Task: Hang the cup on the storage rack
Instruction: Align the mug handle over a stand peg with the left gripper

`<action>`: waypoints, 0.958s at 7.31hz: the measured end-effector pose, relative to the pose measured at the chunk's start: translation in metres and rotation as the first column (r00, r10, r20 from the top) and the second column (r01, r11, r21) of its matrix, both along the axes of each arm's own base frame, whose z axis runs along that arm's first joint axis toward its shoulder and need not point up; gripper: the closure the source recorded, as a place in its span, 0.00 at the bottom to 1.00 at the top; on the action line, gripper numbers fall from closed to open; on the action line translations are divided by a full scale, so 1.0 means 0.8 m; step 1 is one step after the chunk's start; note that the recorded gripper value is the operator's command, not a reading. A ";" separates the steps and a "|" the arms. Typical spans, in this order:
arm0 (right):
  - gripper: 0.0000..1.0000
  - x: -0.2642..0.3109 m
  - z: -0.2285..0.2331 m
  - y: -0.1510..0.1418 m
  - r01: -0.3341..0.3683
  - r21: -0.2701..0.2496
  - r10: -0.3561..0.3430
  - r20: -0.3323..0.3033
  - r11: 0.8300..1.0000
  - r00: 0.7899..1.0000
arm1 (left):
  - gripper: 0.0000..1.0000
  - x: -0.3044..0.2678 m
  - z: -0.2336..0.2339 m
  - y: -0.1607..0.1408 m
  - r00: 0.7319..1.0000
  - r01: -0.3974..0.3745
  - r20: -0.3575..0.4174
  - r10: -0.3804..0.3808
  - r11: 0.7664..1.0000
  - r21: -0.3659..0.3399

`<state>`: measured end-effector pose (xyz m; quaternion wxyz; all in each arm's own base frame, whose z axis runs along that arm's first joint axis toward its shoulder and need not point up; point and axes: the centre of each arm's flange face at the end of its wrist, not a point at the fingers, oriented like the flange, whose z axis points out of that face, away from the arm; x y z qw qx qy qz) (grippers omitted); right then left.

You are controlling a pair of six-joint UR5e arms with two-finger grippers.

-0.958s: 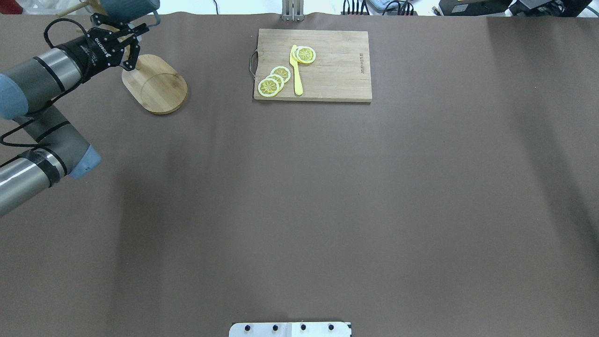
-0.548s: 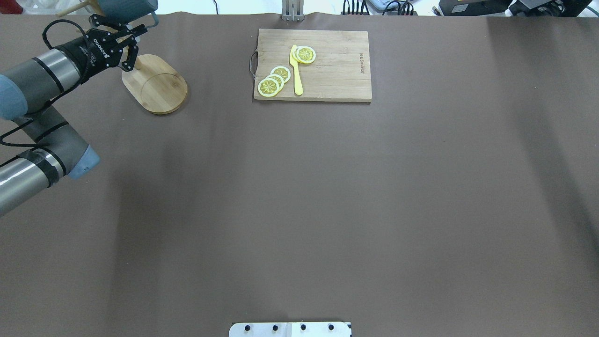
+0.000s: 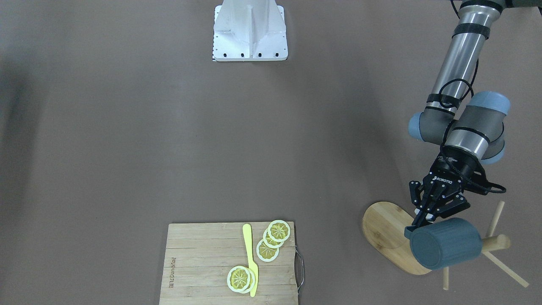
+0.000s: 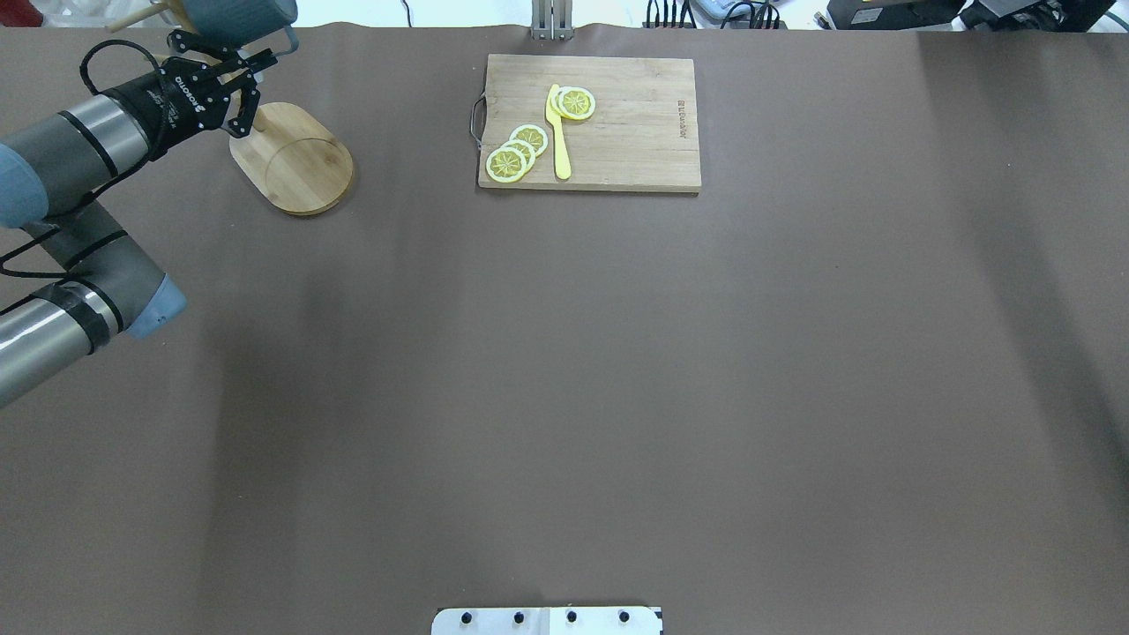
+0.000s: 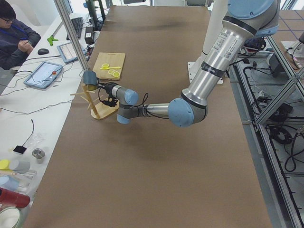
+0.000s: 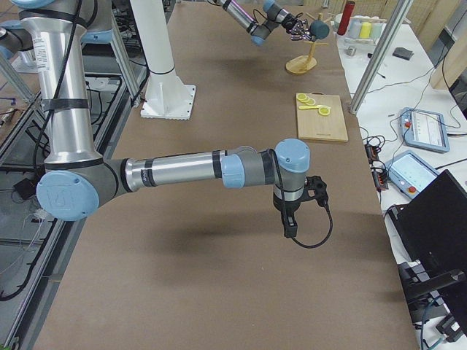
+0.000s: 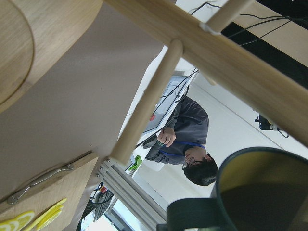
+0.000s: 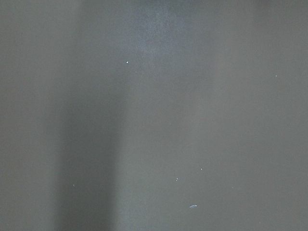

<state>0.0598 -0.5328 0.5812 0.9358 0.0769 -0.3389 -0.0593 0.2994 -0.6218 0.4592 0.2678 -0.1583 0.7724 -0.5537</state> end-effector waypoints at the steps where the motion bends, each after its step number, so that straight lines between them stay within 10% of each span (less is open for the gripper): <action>1: 0.00 0.000 0.000 0.000 -0.002 -0.002 0.002 0.000 1.000 1.000 | 1.00 -0.003 0.006 0.006 1.000 -0.005 -0.005 0.005 1.000 0.009; 7: 0.00 0.000 -0.001 0.000 -0.005 -0.002 0.005 0.001 1.000 1.000 | 0.96 -0.008 0.025 0.012 1.000 -0.006 -0.001 0.006 1.000 0.005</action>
